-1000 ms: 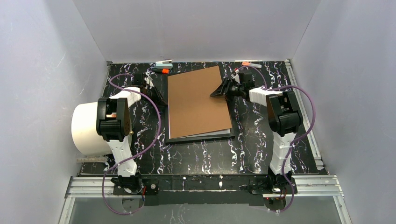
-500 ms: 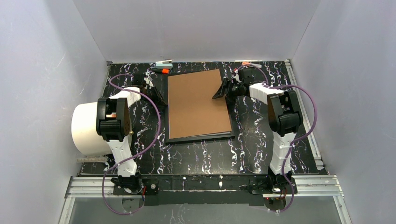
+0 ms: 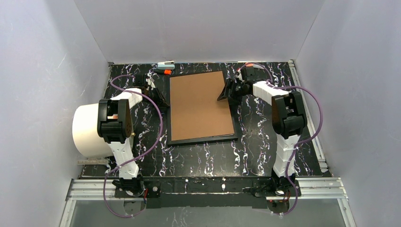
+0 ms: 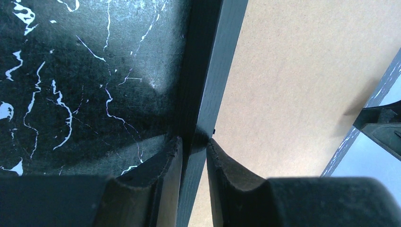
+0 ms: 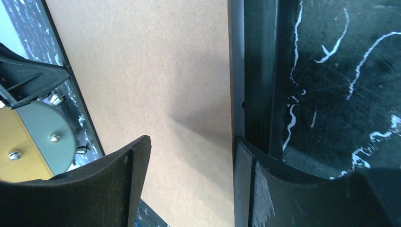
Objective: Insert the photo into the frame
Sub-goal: Place the photo frame item in the photo frame, then install the photo frame at the center of the board.
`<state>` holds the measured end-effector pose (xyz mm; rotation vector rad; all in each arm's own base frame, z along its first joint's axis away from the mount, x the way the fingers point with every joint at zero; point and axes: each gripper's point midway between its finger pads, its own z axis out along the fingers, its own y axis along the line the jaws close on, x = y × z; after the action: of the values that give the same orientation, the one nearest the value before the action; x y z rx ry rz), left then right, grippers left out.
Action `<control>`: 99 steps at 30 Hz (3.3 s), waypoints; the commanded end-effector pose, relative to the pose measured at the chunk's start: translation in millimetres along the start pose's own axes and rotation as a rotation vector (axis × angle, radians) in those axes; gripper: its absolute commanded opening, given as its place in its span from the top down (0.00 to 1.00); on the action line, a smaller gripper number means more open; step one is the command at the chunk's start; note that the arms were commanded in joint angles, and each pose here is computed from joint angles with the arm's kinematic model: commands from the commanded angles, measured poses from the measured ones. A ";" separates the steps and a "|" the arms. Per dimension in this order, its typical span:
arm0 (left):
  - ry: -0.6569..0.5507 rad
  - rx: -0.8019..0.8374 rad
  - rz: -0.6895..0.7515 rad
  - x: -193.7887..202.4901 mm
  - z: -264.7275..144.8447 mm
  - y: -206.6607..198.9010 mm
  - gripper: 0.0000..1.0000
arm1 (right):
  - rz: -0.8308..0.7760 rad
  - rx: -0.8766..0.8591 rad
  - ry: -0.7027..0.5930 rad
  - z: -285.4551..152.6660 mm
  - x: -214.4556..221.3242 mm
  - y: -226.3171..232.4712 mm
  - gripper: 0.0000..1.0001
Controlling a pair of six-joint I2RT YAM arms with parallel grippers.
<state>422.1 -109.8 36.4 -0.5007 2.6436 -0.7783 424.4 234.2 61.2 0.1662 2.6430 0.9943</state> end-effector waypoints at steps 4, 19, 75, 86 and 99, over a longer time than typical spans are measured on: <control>0.029 -0.012 -0.002 6.4 -2.6 4.0 0.74 | -0.072 0.111 -0.083 -36.9 -15.6 2.5 0.28; 0.035 -0.002 -0.003 8.6 -4.2 2.4 0.66 | -0.137 0.033 -0.094 -45.2 -8.0 22.4 0.37; 0.100 0.043 -0.021 24.4 3.9 2.6 0.64 | -0.020 0.165 -0.012 -29.7 36.2 -24.0 0.55; 0.127 0.069 -0.029 30.6 6.2 0.3 0.65 | -0.028 0.036 0.035 -12.8 43.5 -12.4 0.62; 0.122 0.063 -0.027 29.6 6.2 1.7 0.64 | -0.176 -0.086 -0.167 -16.3 9.6 12.7 0.61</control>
<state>415.0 -110.6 28.6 -0.5003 2.6670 -0.8550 392.4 216.0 55.9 0.1282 2.5724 0.9511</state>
